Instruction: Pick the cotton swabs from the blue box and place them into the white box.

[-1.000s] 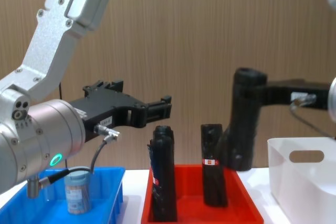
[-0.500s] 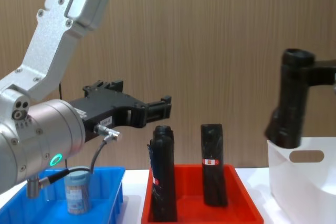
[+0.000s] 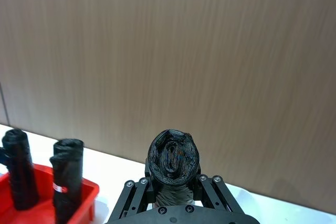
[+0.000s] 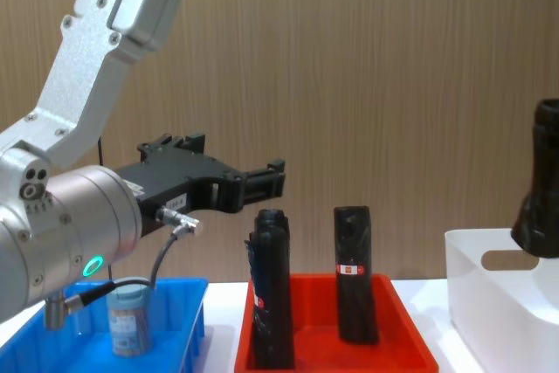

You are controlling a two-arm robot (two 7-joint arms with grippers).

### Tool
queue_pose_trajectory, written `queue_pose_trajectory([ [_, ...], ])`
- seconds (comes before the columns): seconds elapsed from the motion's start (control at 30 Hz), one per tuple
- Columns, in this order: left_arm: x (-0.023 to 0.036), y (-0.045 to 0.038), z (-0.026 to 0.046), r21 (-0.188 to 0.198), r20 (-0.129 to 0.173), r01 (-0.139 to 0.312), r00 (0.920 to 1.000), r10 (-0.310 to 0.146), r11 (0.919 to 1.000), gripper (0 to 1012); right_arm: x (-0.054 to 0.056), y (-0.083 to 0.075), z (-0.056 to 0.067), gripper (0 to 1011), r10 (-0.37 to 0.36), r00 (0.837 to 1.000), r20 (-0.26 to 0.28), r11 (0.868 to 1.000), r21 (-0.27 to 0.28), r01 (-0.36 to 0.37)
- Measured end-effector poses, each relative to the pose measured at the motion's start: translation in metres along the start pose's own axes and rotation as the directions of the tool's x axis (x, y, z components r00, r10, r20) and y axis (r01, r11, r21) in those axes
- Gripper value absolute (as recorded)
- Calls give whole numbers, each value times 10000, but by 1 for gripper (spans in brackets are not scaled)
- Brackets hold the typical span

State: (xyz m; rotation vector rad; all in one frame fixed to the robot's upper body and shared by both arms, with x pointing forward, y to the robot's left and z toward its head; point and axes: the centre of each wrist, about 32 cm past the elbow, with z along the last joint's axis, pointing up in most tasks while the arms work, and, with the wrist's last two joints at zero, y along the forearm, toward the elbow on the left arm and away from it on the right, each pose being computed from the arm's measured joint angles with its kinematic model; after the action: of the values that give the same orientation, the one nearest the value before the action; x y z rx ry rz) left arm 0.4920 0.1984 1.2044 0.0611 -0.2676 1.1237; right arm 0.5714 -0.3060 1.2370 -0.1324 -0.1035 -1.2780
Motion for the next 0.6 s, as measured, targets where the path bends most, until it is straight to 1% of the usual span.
queue_pose_trajectory([
  [0.1,0,0,0,0,0,0,10000,0,10000,1003,36,9,-41,352,-91,10000,26,9998,-164,92],
  [0.2,0,0,0,0,0,0,10000,0,10000,1003,84,31,-121,351,-198,9998,29,9988,-448,199],
  [0.23,0,0,0,0,0,0,10000,0,10000,1003,84,31,-121,351,-198,9998,29,9988,-448,199],
  [0.33,0,0,0,-1,0,0,10000,0,10000,1003,119,59,-205,352,-244,9997,-19,9971,-726,242],
  [0.6,0,0,0,0,1,0,10000,0,10000,1003,140,121,-358,351,-237,9995,-185,9930,-1165,214],
])
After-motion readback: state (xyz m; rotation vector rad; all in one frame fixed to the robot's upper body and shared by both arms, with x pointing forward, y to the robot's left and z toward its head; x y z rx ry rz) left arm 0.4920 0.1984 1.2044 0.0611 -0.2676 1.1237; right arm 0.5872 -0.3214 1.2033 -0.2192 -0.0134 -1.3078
